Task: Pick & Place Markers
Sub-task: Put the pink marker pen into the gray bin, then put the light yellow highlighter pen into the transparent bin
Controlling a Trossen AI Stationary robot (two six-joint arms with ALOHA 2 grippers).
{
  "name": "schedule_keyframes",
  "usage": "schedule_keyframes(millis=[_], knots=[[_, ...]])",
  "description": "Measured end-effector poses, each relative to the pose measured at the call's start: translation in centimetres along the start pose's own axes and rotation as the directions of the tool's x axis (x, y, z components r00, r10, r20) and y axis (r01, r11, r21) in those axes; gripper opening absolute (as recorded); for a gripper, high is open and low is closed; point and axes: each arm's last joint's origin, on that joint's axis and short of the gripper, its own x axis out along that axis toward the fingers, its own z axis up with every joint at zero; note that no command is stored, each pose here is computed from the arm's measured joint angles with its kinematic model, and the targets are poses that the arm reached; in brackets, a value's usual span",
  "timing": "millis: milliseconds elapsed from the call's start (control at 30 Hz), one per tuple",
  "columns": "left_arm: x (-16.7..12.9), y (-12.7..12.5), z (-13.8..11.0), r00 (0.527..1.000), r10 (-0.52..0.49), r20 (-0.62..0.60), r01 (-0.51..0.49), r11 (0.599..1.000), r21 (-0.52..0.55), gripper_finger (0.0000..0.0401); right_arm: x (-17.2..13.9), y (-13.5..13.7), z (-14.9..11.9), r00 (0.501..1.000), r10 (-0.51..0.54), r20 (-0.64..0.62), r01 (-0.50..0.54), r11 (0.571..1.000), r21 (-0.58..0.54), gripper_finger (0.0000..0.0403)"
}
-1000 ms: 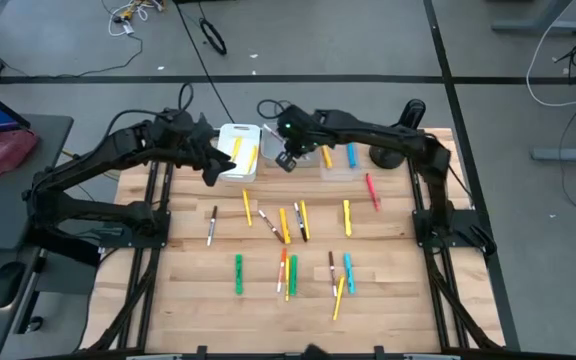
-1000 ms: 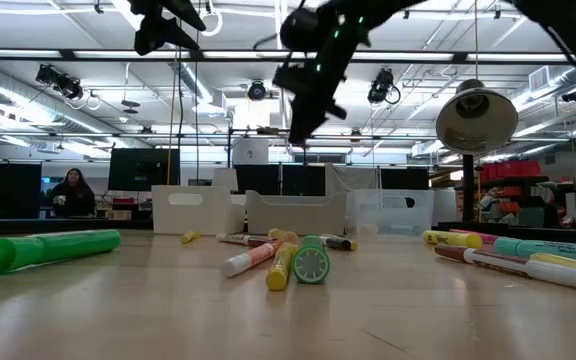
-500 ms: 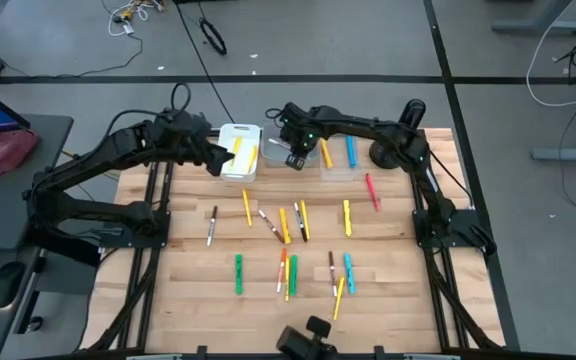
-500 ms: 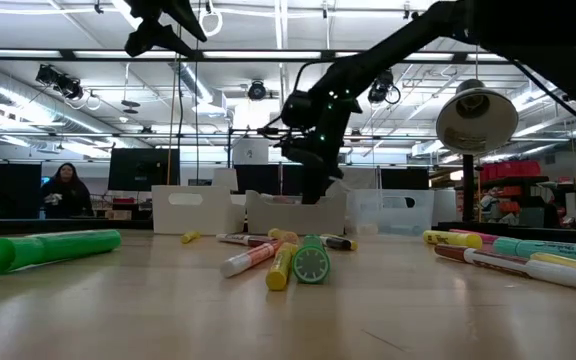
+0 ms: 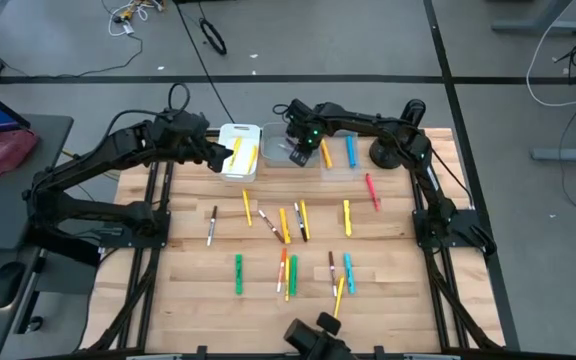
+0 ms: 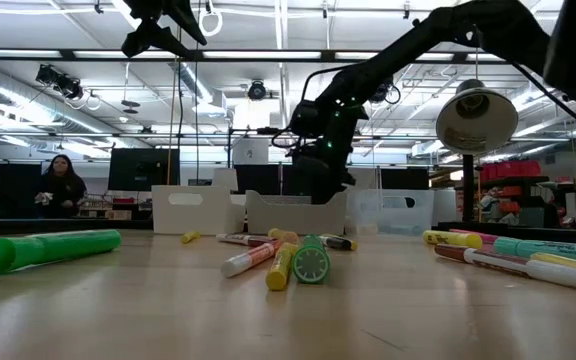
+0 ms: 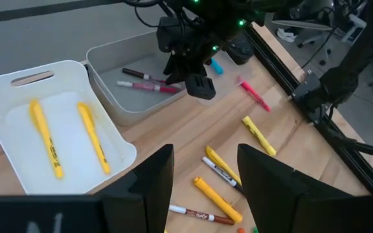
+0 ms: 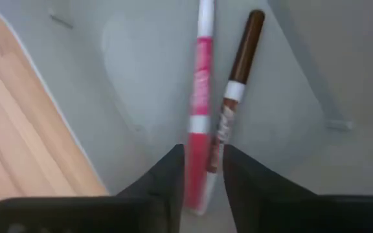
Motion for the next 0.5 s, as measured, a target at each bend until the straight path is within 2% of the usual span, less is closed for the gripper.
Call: schedule_keyframes(millis=[100, 267, 500], knots=[[0.0, 0.0, 0.0, 1.000, 0.002, -0.002, -0.002, 1.000, 0.012, 0.0177, -0.5, 0.1, 0.0, 1.000, 0.001, 0.008, -0.001, 0.999, 0.054, 0.0131], [0.0, 0.1, -0.2, 1.000, 0.012, -0.018, -0.012, 0.999, 0.052, 0.0177, -3.9, 1.3, 0.3, 0.996, 0.035, 0.077, -0.044, 0.991, 0.127, 0.0144], [0.0, 0.4, -0.6, 0.997, 0.041, -0.059, -0.031, 0.988, 0.151, 0.0177, -10.2, 6.9, 0.1, 0.972, 0.086, 0.218, -0.114, 0.986, 0.118, 0.0137]])
